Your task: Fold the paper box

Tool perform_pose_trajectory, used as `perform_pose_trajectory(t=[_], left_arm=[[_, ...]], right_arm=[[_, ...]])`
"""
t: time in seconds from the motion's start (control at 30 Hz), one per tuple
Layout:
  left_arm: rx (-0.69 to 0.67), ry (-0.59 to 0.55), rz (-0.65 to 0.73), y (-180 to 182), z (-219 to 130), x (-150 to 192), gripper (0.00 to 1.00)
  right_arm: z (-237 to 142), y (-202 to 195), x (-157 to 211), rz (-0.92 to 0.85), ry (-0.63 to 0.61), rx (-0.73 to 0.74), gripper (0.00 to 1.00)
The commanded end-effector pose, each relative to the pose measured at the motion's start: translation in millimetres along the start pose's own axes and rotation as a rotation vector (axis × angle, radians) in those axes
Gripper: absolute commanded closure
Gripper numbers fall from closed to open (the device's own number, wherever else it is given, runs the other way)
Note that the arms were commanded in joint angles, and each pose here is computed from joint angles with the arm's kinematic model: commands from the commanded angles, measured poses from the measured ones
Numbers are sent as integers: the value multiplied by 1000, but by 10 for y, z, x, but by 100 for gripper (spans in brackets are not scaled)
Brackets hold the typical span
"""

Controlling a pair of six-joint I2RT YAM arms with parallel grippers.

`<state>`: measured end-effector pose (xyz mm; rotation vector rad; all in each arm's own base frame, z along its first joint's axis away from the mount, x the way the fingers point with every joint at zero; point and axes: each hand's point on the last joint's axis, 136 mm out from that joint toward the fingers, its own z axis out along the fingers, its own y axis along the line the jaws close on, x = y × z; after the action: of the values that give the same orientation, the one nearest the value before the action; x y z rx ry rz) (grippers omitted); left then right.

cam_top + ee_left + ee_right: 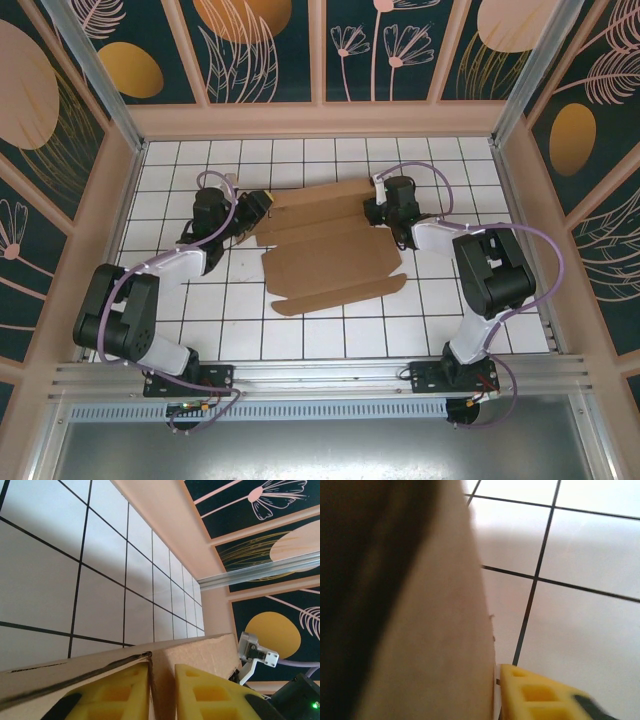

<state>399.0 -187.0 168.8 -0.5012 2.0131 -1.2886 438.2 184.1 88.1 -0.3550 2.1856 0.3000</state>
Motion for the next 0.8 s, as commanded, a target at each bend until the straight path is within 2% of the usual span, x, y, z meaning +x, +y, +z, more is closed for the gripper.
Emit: perform_pose_trajectory(t=[0.0, 0.13, 0.23, 0.4, 0.77], left_arm=[[-40, 1, -25, 150, 8, 41, 84], [-78, -21, -9, 169, -18, -14, 85], [-91, -19, -6, 169, -22, -20, 86], [-97, -15, 0, 163, -19, -25, 86], [-85, 5, -12, 166, 29, 3, 88]], right_arm=[[-71, -28, 17, 45, -15, -9, 56], [-230, -153, -52, 75, -77, 19, 41], [-364, -241, -93, 106, -125, 20, 36], [-389, -224, -97, 58, -127, 13, 37], [10, -5, -71, -16, -45, -12, 48]])
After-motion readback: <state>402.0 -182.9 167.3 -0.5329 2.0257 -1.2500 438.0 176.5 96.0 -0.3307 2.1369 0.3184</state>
